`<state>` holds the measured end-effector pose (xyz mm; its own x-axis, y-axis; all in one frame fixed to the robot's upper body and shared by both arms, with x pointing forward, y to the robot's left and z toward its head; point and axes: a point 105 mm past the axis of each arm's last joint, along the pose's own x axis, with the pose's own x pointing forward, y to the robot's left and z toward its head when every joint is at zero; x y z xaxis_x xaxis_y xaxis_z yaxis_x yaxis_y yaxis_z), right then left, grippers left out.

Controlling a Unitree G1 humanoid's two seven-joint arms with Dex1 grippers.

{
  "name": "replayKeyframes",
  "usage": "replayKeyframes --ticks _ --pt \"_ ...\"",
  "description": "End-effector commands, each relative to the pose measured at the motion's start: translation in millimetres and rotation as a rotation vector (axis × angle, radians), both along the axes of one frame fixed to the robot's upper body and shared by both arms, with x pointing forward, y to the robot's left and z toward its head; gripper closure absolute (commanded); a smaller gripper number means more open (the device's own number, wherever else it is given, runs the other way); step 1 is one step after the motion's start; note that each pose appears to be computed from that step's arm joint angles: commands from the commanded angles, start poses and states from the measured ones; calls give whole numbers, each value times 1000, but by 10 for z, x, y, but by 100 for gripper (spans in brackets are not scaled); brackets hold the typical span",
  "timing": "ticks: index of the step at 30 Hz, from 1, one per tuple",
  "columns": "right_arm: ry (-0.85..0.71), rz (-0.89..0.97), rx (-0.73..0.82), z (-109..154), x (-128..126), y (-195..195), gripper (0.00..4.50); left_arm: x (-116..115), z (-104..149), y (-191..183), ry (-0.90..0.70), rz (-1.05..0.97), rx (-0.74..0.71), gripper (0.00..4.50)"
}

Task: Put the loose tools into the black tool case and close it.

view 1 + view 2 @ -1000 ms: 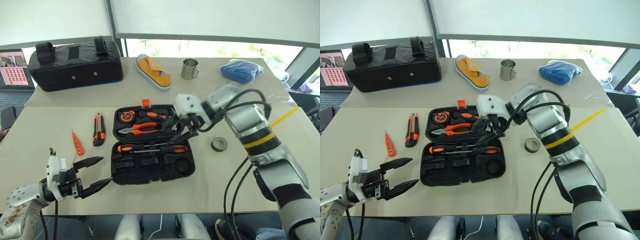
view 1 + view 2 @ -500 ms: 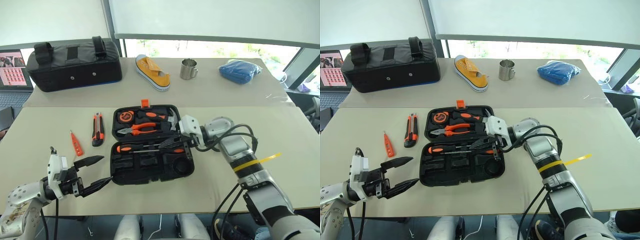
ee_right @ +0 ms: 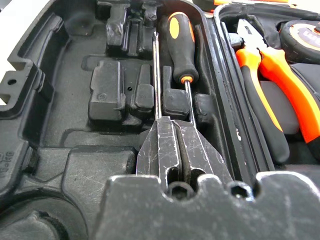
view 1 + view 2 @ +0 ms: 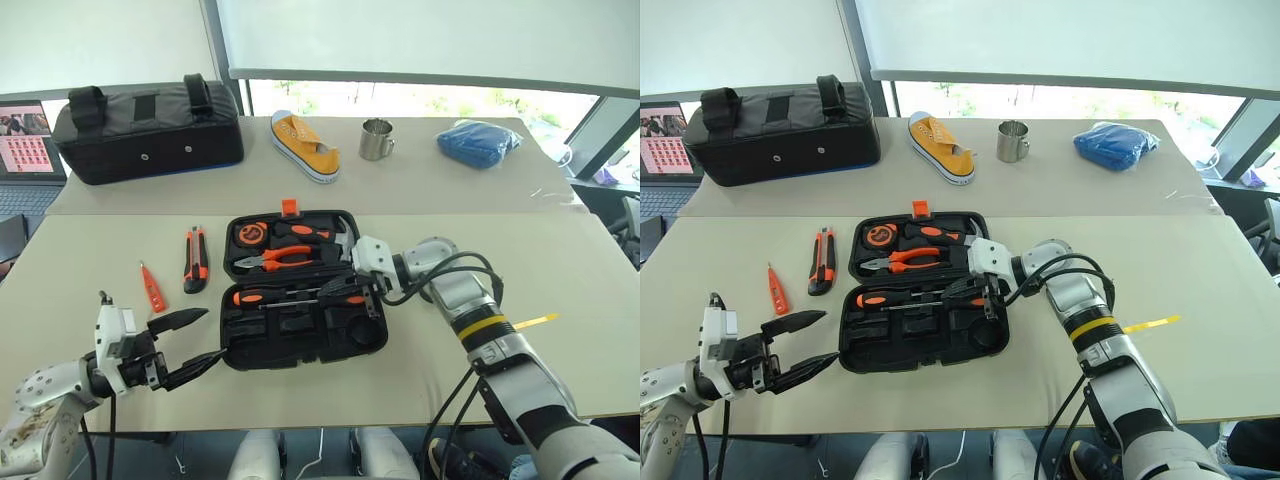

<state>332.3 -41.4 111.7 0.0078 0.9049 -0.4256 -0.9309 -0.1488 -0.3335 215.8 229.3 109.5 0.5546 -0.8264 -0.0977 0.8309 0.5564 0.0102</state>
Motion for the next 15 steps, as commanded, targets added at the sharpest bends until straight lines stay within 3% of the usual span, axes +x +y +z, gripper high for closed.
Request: replayKeyframes --ticks 1,3,6,8,10,13,15 --pt "-9 9 -97 -218 -29 40 448 6 100 18 -39 9 7 0" --pt "-36 10 -132 -284 -27 37 448 8 92 19 -37 15 6 0" --pt "-47 -20 -56 -193 9 71 448 9 83 19 -36 27 1 0" --pt "-53 -32 55 -5 30 86 448 4 79 31 -38 43 -1 0" --pt "0 -45 268 386 -2 8 448 -23 67 133 -40 106 -5 0" --pt "29 -47 347 595 -120 -231 374 -80 68 304 -42 209 -29 0" --pt "-2 -86 360 634 -152 -356 298 -114 63 406 -45 272 -33 0"
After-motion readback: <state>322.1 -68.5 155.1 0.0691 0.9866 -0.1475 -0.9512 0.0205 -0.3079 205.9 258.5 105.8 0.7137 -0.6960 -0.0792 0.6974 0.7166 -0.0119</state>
